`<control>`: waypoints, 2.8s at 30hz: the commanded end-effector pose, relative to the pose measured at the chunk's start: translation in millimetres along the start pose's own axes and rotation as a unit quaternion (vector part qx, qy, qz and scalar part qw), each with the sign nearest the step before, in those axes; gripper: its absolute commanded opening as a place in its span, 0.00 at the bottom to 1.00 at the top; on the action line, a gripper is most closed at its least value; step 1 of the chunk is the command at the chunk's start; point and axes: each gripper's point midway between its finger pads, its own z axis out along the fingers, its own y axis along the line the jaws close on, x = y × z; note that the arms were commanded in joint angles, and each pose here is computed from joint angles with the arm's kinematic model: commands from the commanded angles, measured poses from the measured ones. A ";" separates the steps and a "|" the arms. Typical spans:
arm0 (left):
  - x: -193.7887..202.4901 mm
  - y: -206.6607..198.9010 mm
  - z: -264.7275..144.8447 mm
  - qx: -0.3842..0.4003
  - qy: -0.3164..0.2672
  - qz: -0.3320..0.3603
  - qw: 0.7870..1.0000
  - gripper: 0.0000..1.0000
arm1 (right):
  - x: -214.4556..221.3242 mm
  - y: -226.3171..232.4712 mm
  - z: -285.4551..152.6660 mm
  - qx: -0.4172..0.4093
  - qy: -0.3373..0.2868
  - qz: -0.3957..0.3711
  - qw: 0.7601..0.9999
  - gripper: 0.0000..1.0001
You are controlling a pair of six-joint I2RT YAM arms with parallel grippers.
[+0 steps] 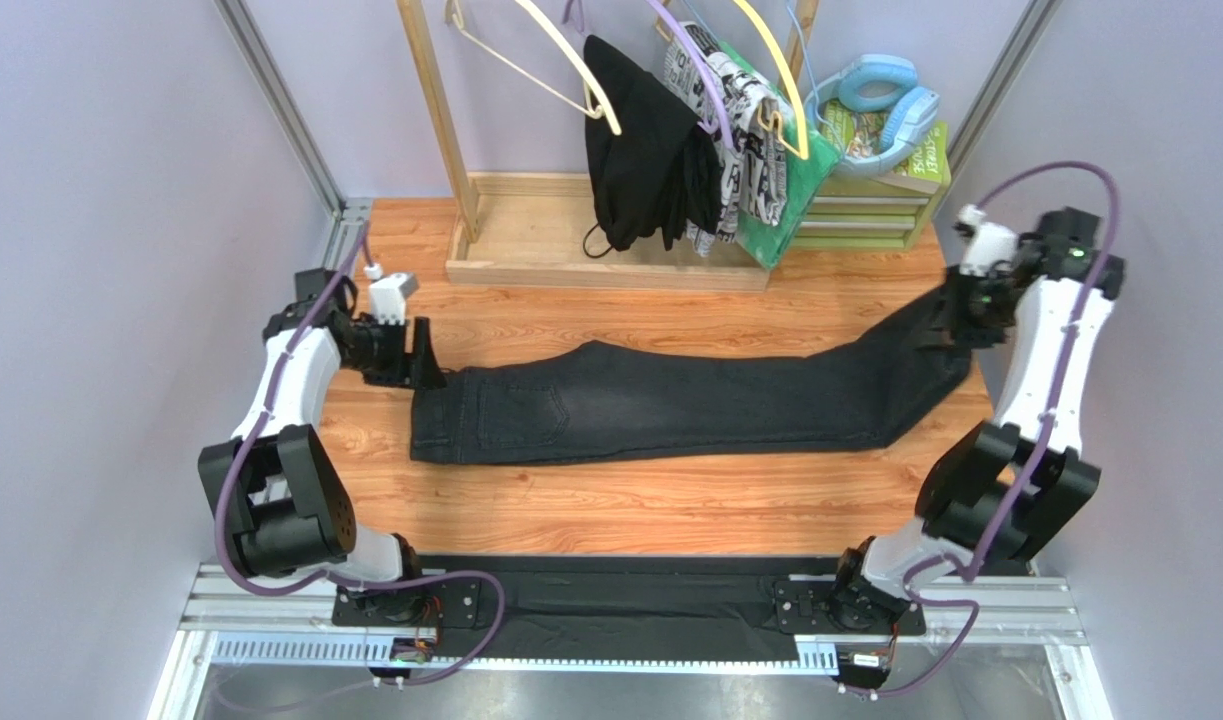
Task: Place the trousers on the hanger
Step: Fold the trousers
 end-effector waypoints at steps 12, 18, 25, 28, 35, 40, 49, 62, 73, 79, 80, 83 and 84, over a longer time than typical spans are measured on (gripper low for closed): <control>47.0 36.3 -2.4 -0.046 0.047 -0.191 0.979 0.59 | 25.6 321.7 12.2 -0.275 -0.036 -0.157 0.948 0.00; 58.8 40.8 17.8 -0.021 0.087 -0.228 0.970 0.56 | 26.3 398.5 42.3 -0.274 -0.003 -0.157 0.949 0.00; 64.0 35.5 32.1 0.020 0.103 -0.248 0.963 0.38 | 37.1 482.4 49.7 -0.318 -0.007 -0.166 0.934 0.00; 67.9 33.6 37.9 0.034 0.112 -0.261 0.958 0.26 | 36.2 511.6 51.6 -0.335 -0.008 -0.161 0.929 0.00; 71.9 32.2 45.7 0.051 0.123 -0.276 0.952 0.00 | 44.7 570.2 54.0 -0.368 -0.002 -0.156 0.917 0.00; 70.5 31.8 44.4 0.049 0.119 -0.274 0.953 0.00 | 58.9 597.8 57.1 -0.380 0.015 -0.140 0.914 0.00; 71.8 33.4 44.6 0.043 0.120 -0.276 0.953 0.00 | 72.2 633.6 54.0 -0.409 0.037 -0.123 0.903 0.00; 71.0 32.6 44.4 0.046 0.118 -0.273 0.954 0.00 | 89.8 660.4 70.2 -0.427 0.060 -0.110 0.895 0.00; 24.1 82.4 -22.8 0.010 -0.023 -0.273 0.962 0.41 | 79.5 673.9 23.3 -0.536 0.041 -0.182 0.823 0.90; -16.2 96.2 -79.9 -0.005 -0.083 -0.204 0.975 0.42 | 42.1 613.9 -7.0 -0.559 0.010 -0.240 0.793 0.96; -23.0 85.1 -82.5 0.015 -0.091 -0.181 0.979 0.43 | 33.7 597.5 -2.6 -0.549 0.006 -0.242 0.800 0.94; -18.2 47.8 -75.4 0.030 -0.040 -0.074 0.996 0.48 | 54.3 544.1 27.6 -0.493 0.047 -0.275 0.824 0.87; -16.9 31.3 -64.6 0.041 -0.019 -0.045 0.998 0.49 | 59.1 517.6 46.2 -0.463 0.063 -0.287 0.837 0.85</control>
